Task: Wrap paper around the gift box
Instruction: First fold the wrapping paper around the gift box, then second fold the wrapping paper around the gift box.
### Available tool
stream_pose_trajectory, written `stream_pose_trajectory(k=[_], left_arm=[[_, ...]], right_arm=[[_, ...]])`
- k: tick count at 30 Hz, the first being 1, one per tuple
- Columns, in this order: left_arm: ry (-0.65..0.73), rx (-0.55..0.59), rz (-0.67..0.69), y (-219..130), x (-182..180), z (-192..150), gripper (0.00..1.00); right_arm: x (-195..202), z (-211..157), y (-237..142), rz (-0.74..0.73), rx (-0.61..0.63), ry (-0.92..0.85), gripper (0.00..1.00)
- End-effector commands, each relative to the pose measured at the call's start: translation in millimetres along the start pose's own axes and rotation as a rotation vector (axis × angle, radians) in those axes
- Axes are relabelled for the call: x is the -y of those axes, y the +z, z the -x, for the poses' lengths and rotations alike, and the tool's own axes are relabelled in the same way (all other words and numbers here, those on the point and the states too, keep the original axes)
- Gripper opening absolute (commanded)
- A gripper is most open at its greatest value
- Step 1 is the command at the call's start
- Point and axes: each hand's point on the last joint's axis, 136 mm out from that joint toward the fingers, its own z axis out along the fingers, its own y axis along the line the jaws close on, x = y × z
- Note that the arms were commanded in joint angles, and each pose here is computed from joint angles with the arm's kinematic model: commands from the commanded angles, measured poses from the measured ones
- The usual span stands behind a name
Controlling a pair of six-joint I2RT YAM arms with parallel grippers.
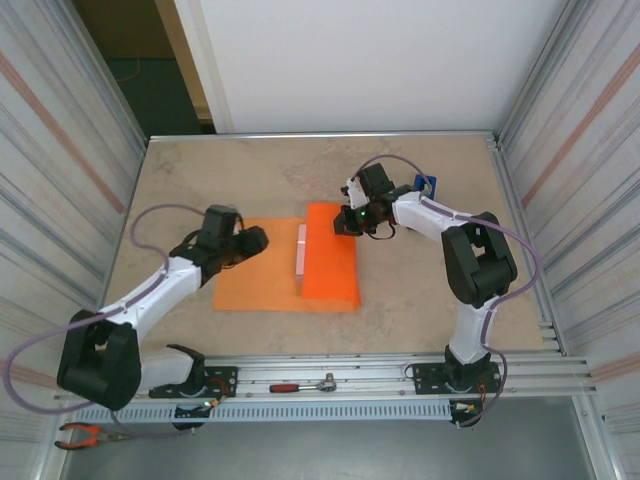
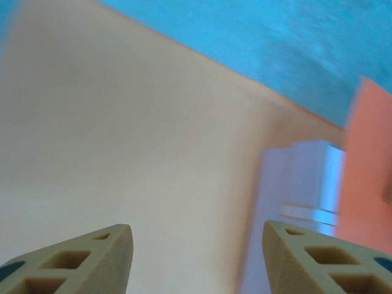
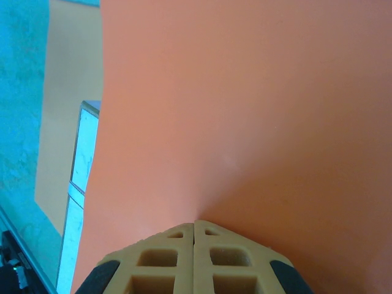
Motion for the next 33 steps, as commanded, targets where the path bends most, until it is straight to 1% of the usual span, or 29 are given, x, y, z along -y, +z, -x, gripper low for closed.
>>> stream_pose_trajectory(k=[1,3,6,12,16,21,23,25,29,33], left_arm=[[-0.075,-0.04,0.103,-3,-48,-17,0.62],[-0.142,-0.039,0.132,-3,-72,-20,0.66],[-0.197,-0.053,0.148,0,-91,-29,0.69],[-0.194,-0.07,0.217,5,-112,-43,0.72],[-0.172,-0.1,0.221,11,-115,-49,0.72],[-0.152,-0.144,0.164,21,-105,-54,0.72],[-0.126,-0.158,0.131,25,-96,-55,0.72],[-0.096,-0.163,0.131,27,-90,-55,0.72],[-0.052,-0.143,0.045,37,-67,-45,0.72],[0.021,-0.133,0.01,47,-49,-33,0.73]], right_arm=[[37,-32,16,-0.104,-0.093,0.032,0.0],[37,-31,17,-0.101,-0.093,0.031,0.0],[37,-32,18,-0.099,-0.094,0.031,0.0],[37,-32,18,-0.098,-0.097,0.031,0.0],[37,-33,18,-0.1,-0.097,0.032,0.0],[36,-33,18,-0.097,-0.097,0.033,0.0],[37,-32,18,-0.097,-0.096,0.036,0.0],[36,-32,19,-0.094,-0.098,0.037,0.0],[36,-33,20,-0.094,-0.1,0.036,0.0],[37,-34,20,-0.096,-0.102,0.037,0.0]])
